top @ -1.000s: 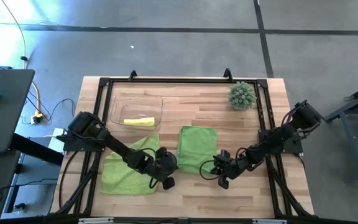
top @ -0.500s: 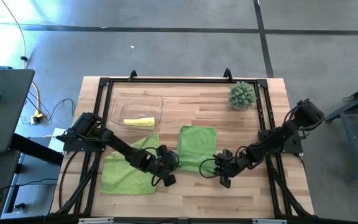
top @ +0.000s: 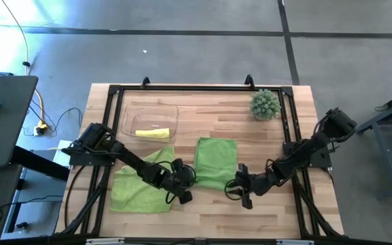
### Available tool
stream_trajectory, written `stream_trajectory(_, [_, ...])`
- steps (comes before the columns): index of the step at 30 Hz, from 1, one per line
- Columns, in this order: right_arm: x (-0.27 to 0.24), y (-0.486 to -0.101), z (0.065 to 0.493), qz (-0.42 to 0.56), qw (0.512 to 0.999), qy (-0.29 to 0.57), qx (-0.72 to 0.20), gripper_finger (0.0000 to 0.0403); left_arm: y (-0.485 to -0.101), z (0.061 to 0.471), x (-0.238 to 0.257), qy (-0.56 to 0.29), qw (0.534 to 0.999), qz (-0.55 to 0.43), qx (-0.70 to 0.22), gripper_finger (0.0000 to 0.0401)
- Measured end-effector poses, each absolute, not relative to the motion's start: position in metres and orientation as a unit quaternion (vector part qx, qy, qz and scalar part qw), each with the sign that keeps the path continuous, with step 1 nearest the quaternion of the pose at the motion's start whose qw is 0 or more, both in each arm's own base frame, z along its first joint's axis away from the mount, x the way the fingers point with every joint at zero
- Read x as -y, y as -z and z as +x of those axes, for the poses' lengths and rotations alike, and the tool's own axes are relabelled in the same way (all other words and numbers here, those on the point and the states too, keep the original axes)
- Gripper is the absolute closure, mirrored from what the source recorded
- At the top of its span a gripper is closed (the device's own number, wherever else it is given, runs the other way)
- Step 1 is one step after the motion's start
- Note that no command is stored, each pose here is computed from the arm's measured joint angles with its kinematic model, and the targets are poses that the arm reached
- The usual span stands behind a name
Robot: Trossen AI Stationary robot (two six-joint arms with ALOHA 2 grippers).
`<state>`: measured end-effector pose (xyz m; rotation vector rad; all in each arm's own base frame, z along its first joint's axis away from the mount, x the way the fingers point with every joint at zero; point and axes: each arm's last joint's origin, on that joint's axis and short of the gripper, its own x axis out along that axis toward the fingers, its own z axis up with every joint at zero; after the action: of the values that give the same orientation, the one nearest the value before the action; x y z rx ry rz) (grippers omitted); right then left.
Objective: Roll microfiber towels into tight, uniform cylinder then place into a basket
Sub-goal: Roll the right green towel
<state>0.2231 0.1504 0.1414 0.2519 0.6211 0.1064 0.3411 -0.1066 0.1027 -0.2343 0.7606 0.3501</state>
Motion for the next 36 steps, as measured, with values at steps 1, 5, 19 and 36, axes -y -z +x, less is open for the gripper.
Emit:
stream_trajectory(1, [-0.151,-0.138,0.225,0.123,0.943,-0.053,-0.306,0.0304,-0.103,0.341,0.107,-0.170,0.907,-0.113,-0.368,0.0401])
stream_trajectory(5, [-0.154,-0.124,0.228,0.109,0.938,-0.049,-0.325,0.0294,-0.103,0.341,0.107,-0.170,0.907,-0.113,-0.369,0.0401])
stream_trajectory(19, [-0.146,-0.105,0.222,0.086,0.916,0.006,-0.393,0.0236,-0.103,0.341,0.108,-0.159,0.907,-0.119,-0.371,0.0395])
stream_trajectory(36, [-0.146,-0.104,0.221,0.099,0.911,0.003,-0.400,0.0236,-0.165,0.332,0.116,-0.046,0.944,0.005,-0.326,0.0255])
